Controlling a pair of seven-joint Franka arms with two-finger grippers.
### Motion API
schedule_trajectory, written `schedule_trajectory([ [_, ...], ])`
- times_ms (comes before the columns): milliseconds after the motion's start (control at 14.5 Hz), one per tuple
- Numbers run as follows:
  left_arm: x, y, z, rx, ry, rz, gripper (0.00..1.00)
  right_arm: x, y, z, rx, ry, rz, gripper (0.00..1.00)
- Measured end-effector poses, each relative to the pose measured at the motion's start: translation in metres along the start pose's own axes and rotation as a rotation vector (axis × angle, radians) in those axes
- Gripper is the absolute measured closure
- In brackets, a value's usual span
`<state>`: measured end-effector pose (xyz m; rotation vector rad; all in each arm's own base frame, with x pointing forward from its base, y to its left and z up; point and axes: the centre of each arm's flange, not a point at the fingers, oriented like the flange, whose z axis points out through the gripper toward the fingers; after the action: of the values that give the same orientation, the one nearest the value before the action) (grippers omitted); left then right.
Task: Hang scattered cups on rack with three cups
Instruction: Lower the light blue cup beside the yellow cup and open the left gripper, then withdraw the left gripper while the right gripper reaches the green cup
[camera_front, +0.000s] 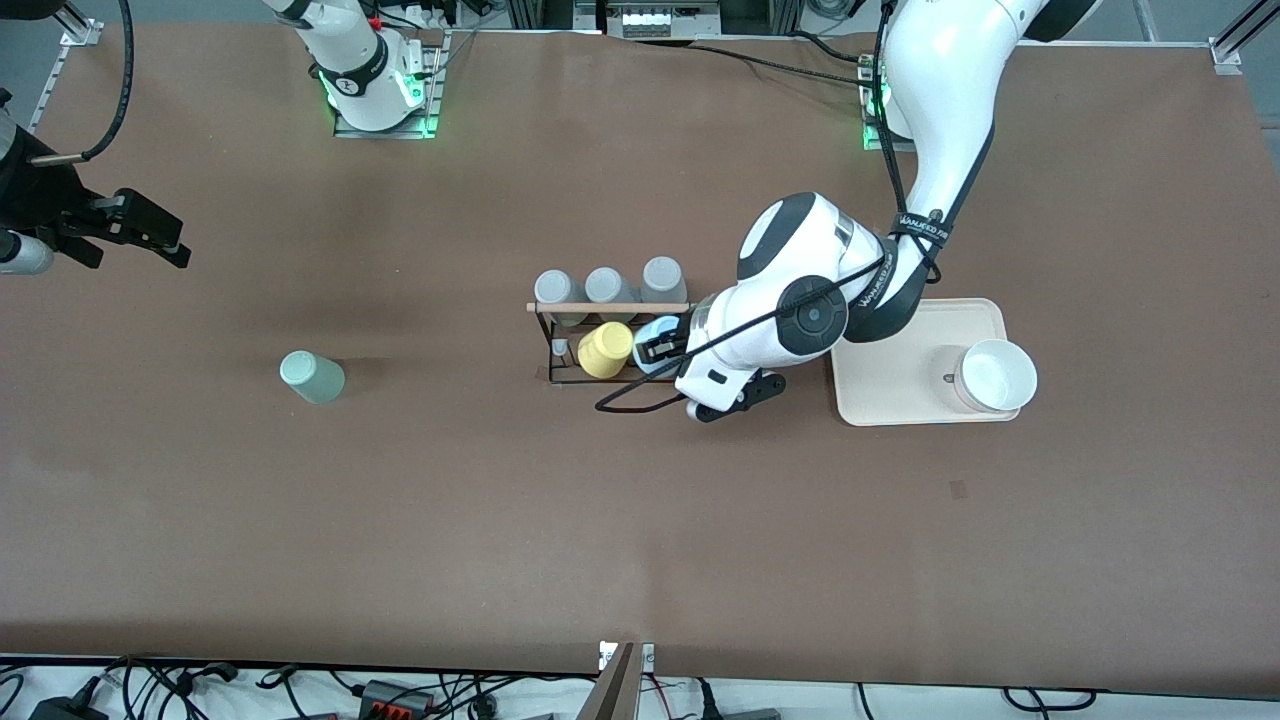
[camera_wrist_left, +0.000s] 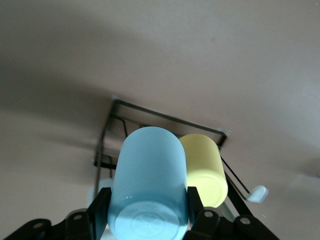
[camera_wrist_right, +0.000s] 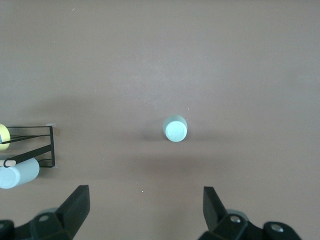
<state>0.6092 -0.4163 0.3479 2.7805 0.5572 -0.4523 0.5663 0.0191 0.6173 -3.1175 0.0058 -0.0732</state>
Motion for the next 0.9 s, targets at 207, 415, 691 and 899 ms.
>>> schedule_trajectory([
  [207,0.005,-0.002,0.016,0.037,0.024,0.015,0.34,0.000,0.000,0.000,0.000,0.000,0.000,0.00],
  [415,0.000,0.001,0.026,0.066,0.037,0.037,0.34,0.000,0.000,0.000,0.000,0.000,0.000,0.00],
  [691,0.000,0.001,0.031,0.082,0.047,0.043,0.29,0.000,0.000,0.000,0.000,0.000,0.000,0.00],
  [899,0.011,-0.011,-0.013,0.081,0.061,0.020,0.04,0.000,0.000,0.000,0.000,0.000,0.000,0.00],
])
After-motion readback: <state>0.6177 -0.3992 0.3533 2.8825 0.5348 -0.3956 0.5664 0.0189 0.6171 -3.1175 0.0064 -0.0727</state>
